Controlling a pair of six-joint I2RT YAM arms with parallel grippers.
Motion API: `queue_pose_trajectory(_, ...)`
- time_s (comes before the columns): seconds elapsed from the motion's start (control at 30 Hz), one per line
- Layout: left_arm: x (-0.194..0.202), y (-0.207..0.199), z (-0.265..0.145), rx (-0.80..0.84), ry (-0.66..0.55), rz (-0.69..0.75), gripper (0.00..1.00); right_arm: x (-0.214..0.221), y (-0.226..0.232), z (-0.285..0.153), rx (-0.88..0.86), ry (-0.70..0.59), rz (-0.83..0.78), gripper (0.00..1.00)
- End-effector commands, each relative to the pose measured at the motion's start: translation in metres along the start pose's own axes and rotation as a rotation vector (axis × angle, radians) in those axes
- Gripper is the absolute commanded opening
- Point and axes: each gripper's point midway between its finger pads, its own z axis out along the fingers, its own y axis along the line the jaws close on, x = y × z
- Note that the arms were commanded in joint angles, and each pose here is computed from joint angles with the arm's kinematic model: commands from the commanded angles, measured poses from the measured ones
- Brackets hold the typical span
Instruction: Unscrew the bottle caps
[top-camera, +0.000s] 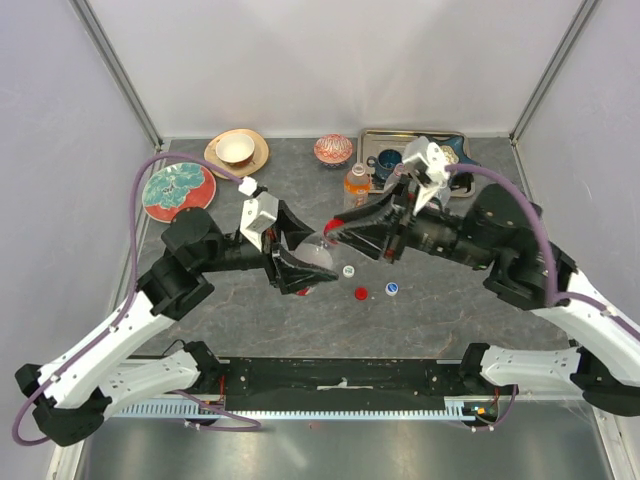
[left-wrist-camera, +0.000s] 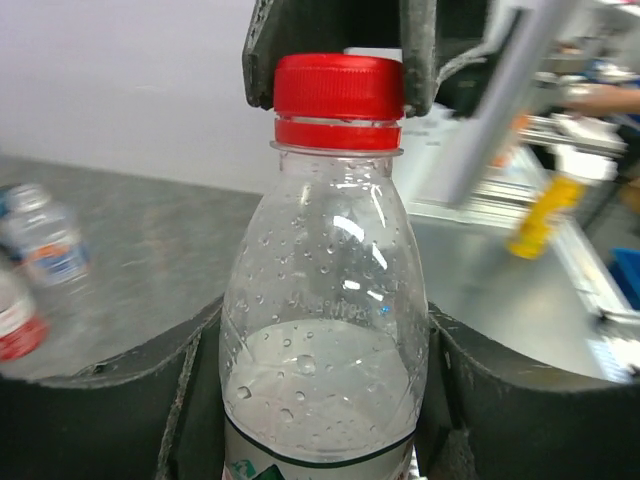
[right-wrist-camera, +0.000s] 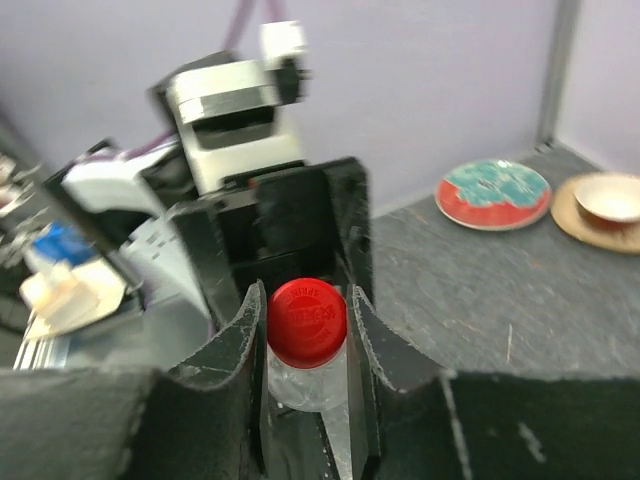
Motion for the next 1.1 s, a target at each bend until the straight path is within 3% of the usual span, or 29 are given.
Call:
queue_pose_trajectory(0.0,-0.028,-0.089,-0.015,0.527,0.011,-0.057,0.41,0.029,0.047,-0.013,-0.328,0.104,-0.104,0.00)
queue_pose_trajectory(0.53,-0.020,-0.102,-0.021,0.678,0.053,-0.109,0.43,0.037,0.087,-0.044,-0.612,0.107,-0.189,0.00)
queue_pose_trajectory(0.83,-0.014,-0.104,-0.024,0.708,0.069,-0.116,0.43,0.022,0.127,-0.078,-0.887,0.112,-0.211,0.00)
queue_pose_trajectory(1.07,-0.012,-0.100,-0.026,0.705,0.087,-0.119,0.43,0.017,0.132,-0.090,-0.922,0.106,-0.242,0.00)
